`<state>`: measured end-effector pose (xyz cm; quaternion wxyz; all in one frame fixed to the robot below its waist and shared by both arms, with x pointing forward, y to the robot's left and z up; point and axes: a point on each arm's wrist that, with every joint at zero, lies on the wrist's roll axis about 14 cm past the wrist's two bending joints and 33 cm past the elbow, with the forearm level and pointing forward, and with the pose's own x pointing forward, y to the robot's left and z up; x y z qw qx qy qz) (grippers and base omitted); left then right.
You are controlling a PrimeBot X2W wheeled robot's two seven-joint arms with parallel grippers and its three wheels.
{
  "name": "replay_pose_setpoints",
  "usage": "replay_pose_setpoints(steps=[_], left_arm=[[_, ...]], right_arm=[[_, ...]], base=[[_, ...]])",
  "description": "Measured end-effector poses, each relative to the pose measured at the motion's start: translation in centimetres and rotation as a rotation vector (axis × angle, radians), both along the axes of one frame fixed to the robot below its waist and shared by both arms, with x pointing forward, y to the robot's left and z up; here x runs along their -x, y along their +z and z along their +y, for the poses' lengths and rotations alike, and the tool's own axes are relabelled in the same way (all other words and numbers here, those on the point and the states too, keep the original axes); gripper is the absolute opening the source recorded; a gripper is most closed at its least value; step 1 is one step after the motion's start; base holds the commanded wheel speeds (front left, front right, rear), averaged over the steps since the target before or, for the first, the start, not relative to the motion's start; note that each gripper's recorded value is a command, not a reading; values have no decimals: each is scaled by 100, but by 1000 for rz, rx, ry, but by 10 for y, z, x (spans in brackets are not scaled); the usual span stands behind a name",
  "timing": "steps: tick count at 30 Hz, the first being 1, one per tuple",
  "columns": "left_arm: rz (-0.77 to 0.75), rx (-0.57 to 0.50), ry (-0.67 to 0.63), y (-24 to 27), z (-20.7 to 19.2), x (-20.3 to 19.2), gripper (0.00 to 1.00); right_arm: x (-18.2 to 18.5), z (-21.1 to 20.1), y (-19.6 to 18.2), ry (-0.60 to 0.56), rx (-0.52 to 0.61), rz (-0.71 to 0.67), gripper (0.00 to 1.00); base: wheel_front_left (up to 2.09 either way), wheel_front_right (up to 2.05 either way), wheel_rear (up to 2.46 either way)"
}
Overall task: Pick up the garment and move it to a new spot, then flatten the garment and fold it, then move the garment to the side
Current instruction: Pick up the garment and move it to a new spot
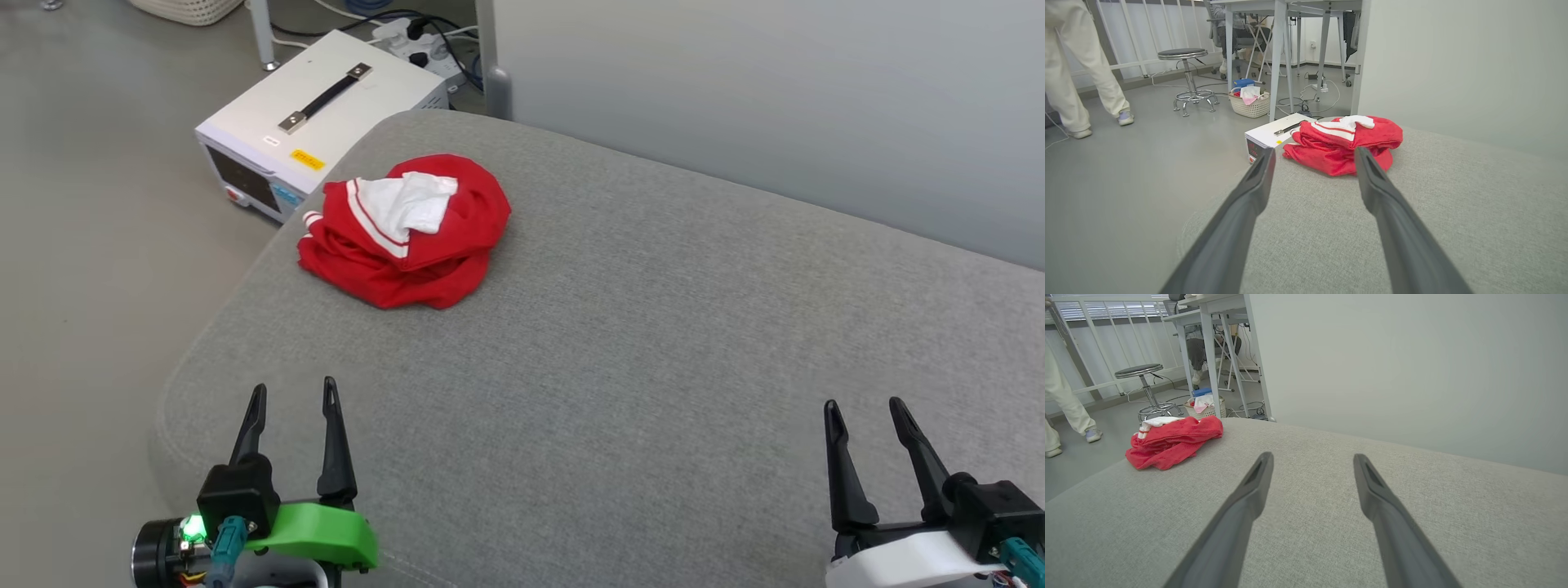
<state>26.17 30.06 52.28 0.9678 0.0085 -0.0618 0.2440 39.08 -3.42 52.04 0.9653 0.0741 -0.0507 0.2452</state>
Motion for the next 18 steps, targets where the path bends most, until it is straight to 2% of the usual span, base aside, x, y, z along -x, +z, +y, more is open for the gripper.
replay_pose_setpoints(steps=[9, 18], left_arm=[[-4, 2, 109, 1, 24, 33, 100], [-9, 8, 149, 1, 32, 45, 100]], right_arm=[[2, 39, 2, 112, -6, -4, 100], [4, 51, 4, 148, -8, -8, 100]], base=[[0, 0, 0], [0, 0, 0]])
